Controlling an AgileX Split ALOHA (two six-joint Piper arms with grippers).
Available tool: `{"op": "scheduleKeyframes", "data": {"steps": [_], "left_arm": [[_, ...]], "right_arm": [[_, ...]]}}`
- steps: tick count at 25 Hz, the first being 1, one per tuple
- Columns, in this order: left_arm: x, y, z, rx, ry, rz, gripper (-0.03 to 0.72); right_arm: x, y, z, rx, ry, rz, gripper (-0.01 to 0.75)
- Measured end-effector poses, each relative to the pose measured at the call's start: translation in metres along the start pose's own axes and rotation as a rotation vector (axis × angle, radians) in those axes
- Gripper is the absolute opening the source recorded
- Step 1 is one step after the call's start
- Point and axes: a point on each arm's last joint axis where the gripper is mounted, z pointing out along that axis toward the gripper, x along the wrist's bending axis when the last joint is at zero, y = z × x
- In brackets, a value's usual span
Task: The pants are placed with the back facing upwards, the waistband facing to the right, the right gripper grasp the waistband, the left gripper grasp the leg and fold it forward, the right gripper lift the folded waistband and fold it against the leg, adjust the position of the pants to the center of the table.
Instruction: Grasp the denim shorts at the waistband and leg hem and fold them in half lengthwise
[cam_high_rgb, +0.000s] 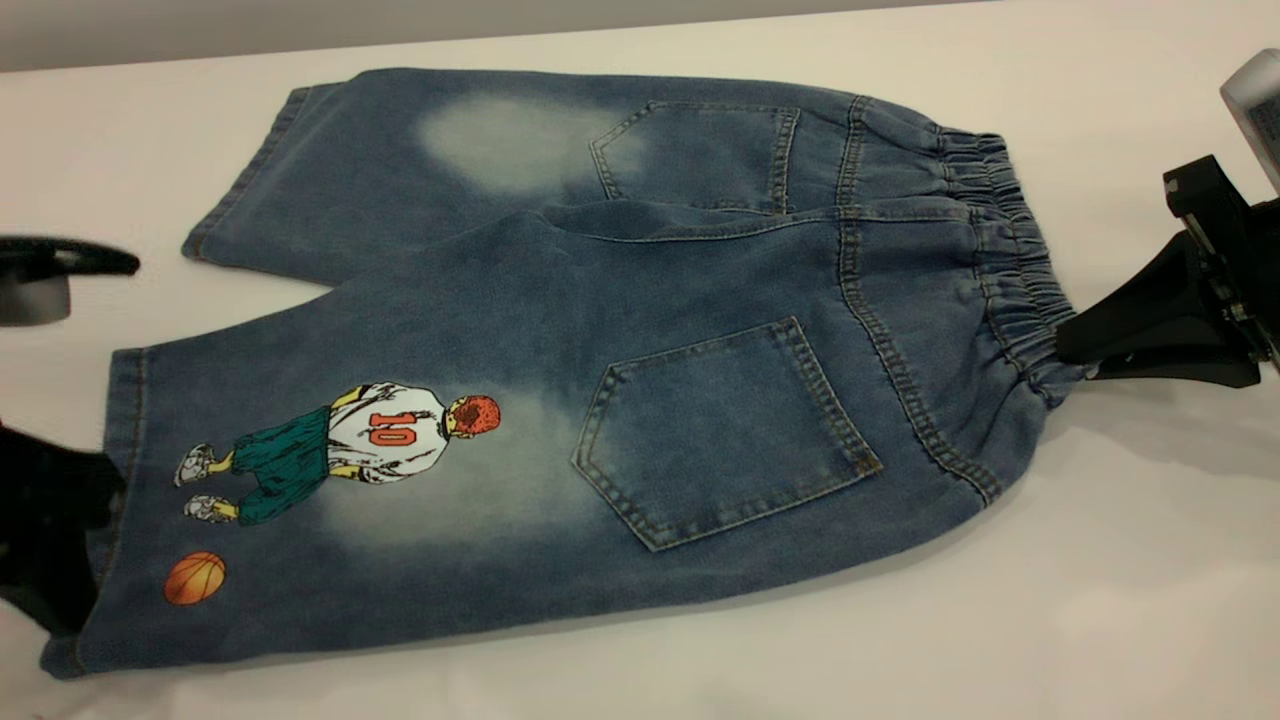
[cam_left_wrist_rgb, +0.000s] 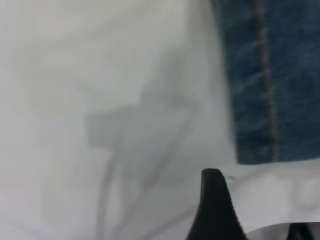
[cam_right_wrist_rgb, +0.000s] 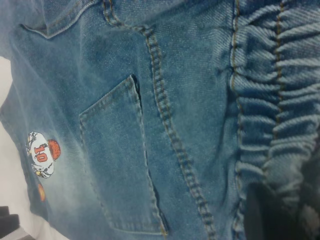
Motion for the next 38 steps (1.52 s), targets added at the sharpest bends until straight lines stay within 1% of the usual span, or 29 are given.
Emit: {"op": "scheduleKeyframes", "data": {"steps": [6,12,17,25,31,38], "left_arm": [[-0.002,0.002,0.021,0.036,0.002,0.003,0.444],[-0.004,0.010,0.030,-0.026,-0.018,0.010,0.444],[-0.005,0.012,0.030,-0.052,-0.025,0.010,0.444],[-0.005,0.013,0.029,-0.061,-0.027,0.009,0.444],[-0.005,0.012,0.029,-0.059,-0.026,0.040,0.444],[-0.006,0.012,0.029,-0.050,-0.040,-0.015,0.444]], "right_arm": [[0.000,0.000,0.000,0.000,0.001,0.000,0.027],[0.001,0.000,0.000,0.002,0.016,-0.003,0.027],[0.001,0.000,0.000,0.002,0.015,-0.004,0.027],[0.001,0.000,0.000,0.002,0.015,-0.004,0.027],[0.001,0.000,0.000,0.002,0.015,-0.007,0.027],[0.001,0.000,0.000,0.002,0.015,-0.007,0.027]]}}
